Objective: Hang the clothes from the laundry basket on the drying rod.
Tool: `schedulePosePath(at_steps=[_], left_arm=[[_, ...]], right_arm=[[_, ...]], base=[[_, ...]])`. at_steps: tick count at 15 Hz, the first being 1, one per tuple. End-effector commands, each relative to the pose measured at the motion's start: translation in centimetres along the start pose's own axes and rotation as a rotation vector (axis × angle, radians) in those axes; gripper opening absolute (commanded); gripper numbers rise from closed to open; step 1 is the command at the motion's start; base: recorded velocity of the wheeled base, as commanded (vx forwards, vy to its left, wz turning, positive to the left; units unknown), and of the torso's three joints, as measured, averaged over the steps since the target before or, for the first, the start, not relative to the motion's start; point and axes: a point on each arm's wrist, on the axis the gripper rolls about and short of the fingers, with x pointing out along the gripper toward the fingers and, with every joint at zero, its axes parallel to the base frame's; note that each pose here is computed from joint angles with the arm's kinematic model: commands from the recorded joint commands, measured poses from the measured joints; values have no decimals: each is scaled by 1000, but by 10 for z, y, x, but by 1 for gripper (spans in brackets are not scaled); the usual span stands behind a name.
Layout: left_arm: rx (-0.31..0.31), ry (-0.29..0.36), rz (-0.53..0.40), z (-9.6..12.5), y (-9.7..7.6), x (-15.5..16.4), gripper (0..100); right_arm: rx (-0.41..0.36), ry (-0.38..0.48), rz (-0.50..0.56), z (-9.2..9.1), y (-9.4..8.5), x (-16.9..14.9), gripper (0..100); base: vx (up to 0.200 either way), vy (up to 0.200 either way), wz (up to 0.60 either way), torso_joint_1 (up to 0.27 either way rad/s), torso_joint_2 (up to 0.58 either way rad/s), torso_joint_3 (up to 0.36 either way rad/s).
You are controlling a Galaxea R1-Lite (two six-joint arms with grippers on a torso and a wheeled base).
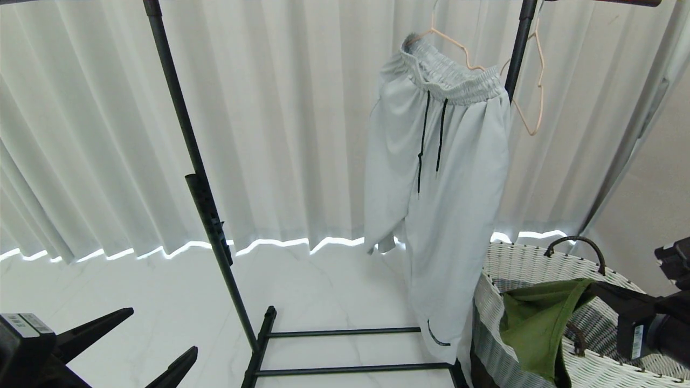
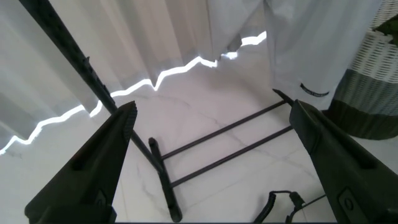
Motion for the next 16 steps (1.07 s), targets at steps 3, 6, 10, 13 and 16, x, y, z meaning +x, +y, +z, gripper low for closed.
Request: schedulePosePath(at_steps=[3, 6, 10, 13, 16], left_arm=[[1, -5, 1, 0, 0, -1, 100], [3, -14, 3, 1, 0, -3, 100], [12, -13, -30, 0, -2, -2, 100], [23, -25, -82, 3, -6, -1, 100], [26, -21, -95, 2, -8, -1, 100]], right_arm=[[-3, 10, 2, -1, 1, 2, 0], [-4, 19, 4, -3, 1, 3, 0], [-7, 22, 4, -3, 1, 3, 0], [-6, 17, 4, -2, 1, 3, 0], [-2, -10, 65, 0, 3, -1, 0]], base=[[0, 133, 0, 2, 3, 0], [0, 200, 0, 4, -1, 2], [0, 50, 0, 1, 1, 2], [0, 0, 0, 0, 0, 0], [0, 0, 0, 0, 0, 0]])
